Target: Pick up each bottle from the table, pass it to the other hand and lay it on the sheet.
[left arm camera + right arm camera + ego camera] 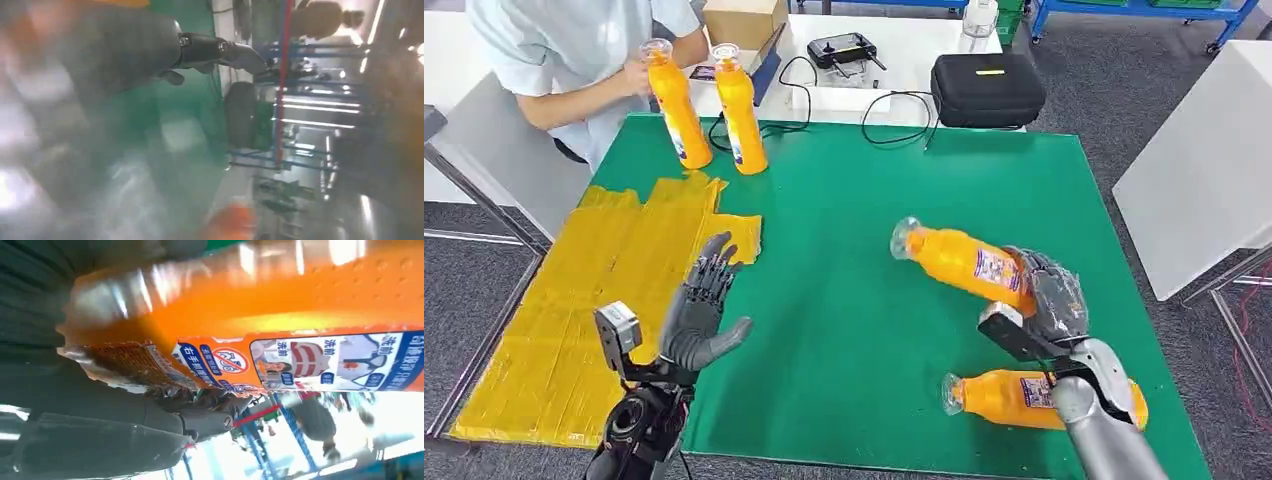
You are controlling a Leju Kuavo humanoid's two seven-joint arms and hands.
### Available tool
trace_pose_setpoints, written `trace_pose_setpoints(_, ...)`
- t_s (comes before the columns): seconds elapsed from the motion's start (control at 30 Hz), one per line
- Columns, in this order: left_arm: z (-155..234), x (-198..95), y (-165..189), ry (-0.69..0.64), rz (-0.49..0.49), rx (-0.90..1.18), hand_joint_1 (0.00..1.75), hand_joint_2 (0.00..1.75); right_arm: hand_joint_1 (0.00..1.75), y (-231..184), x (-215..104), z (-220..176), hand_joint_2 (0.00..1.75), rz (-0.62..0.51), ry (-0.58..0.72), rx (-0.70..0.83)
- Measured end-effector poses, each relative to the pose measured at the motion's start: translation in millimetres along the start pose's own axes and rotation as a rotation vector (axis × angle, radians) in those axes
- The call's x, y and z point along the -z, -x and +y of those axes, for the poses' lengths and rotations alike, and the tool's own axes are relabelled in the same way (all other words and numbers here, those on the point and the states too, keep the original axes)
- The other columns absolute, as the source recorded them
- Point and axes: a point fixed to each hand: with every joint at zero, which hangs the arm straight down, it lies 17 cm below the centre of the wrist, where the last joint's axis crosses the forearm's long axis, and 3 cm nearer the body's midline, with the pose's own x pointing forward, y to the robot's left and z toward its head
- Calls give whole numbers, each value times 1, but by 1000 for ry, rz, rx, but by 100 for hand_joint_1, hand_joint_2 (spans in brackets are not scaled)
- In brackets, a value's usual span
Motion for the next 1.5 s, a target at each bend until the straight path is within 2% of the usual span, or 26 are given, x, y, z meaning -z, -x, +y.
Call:
trace_pose_setpoints(0.17,-25,5,10,58,58,34,0,175,175,-39,6,-9,175,23,131,294)
trace_pose_setpoints(0.4,-46,13,13,114,79,44,0,175,175,-69,8,-8,175,24,193,489)
trace_pose_setpoints(0.57,-69,22,11,162,81,32,0,175,175,-100,9,14,175,13,173,621)
trace_pose_setpoints(0.8,-85,28,8,201,78,25,0,175,171,-130,9,37,175,-11,121,683)
trace_pose_setpoints(1.1,-93,31,13,215,97,-15,0,175,169,-192,5,99,175,-81,-68,728)
trace_pose_setpoints(1.33,-93,31,16,219,107,-17,0,175,171,-206,1,117,175,-95,-125,732)
trace_pose_setpoints(1.5,-93,31,17,218,112,-29,0,175,169,-227,-8,142,175,-127,-216,728)
